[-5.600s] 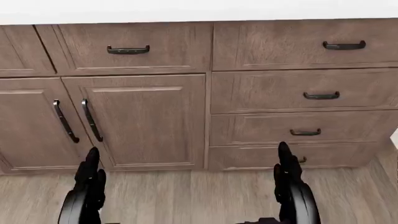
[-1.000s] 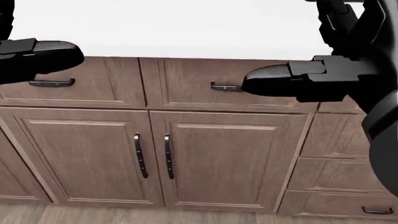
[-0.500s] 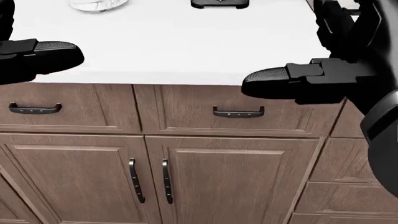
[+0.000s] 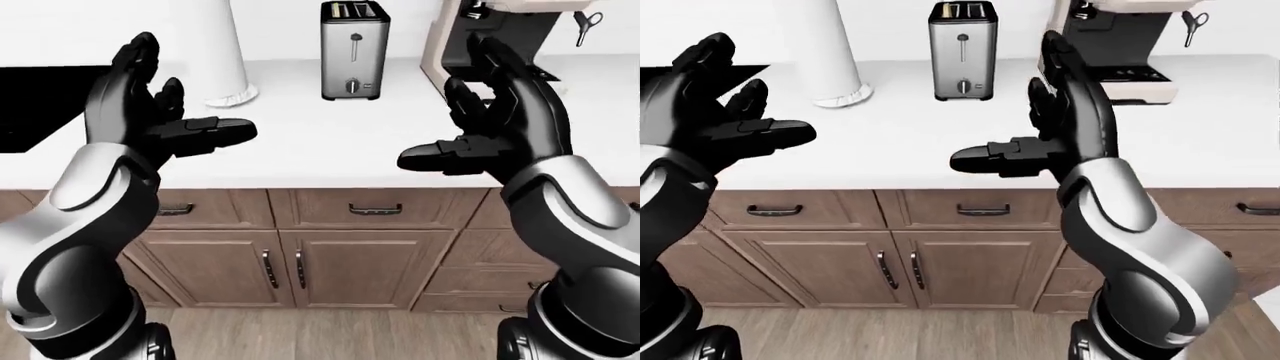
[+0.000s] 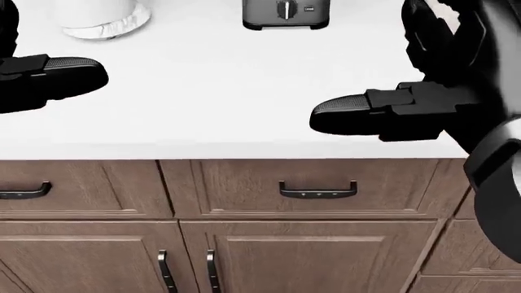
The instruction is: Push down the lever of the toaster to turn it on.
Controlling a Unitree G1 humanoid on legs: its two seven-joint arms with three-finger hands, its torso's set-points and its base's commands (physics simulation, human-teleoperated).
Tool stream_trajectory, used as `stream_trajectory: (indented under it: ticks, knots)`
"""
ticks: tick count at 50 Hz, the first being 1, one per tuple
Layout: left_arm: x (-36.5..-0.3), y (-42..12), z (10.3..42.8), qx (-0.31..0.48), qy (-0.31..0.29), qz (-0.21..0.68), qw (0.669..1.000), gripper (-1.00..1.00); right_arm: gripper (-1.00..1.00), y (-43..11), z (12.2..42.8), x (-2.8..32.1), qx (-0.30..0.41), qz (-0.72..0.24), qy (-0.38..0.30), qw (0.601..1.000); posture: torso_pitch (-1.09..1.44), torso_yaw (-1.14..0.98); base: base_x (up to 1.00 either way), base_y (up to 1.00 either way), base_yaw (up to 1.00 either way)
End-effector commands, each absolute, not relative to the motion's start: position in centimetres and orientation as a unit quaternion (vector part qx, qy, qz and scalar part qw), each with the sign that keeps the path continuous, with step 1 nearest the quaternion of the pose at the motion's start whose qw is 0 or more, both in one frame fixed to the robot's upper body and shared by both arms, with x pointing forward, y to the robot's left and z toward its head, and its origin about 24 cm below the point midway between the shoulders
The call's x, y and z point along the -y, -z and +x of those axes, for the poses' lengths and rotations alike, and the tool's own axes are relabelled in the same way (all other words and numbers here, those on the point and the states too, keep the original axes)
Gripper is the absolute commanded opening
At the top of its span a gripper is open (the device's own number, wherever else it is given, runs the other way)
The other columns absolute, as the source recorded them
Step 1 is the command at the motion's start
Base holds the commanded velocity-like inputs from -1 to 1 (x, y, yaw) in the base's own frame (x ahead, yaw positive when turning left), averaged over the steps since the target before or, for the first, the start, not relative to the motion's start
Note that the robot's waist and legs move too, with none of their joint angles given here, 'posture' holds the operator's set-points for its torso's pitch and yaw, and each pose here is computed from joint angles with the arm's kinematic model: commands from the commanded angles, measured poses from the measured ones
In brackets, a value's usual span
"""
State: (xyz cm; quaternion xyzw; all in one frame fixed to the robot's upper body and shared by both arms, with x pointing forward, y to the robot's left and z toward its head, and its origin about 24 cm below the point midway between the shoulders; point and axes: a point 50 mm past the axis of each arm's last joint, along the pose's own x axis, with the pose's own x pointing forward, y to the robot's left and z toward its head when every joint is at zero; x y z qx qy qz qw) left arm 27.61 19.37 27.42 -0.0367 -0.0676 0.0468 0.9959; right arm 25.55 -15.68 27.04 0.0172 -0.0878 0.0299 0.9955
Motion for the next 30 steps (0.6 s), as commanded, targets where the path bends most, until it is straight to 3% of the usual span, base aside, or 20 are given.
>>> stream_trajectory:
  ticks: [1, 30]
  knots:
    - [-18.92, -29.24, 26.93, 0.121, -0.032, -0.039, 0.991, 1.0, 1.0, -28.55, 24.99, 16.25, 0.136, 0.025, -0.013, 0.99, 0.0, 0.0, 0.14, 0.31, 0.0]
    - [-18.87, -29.38, 26.83, 0.122, -0.031, -0.039, 0.991, 1.0, 1.0, -28.64, 24.93, 16.14, 0.142, 0.025, -0.014, 0.989, 0.0, 0.0, 0.1, 0.27, 0.0]
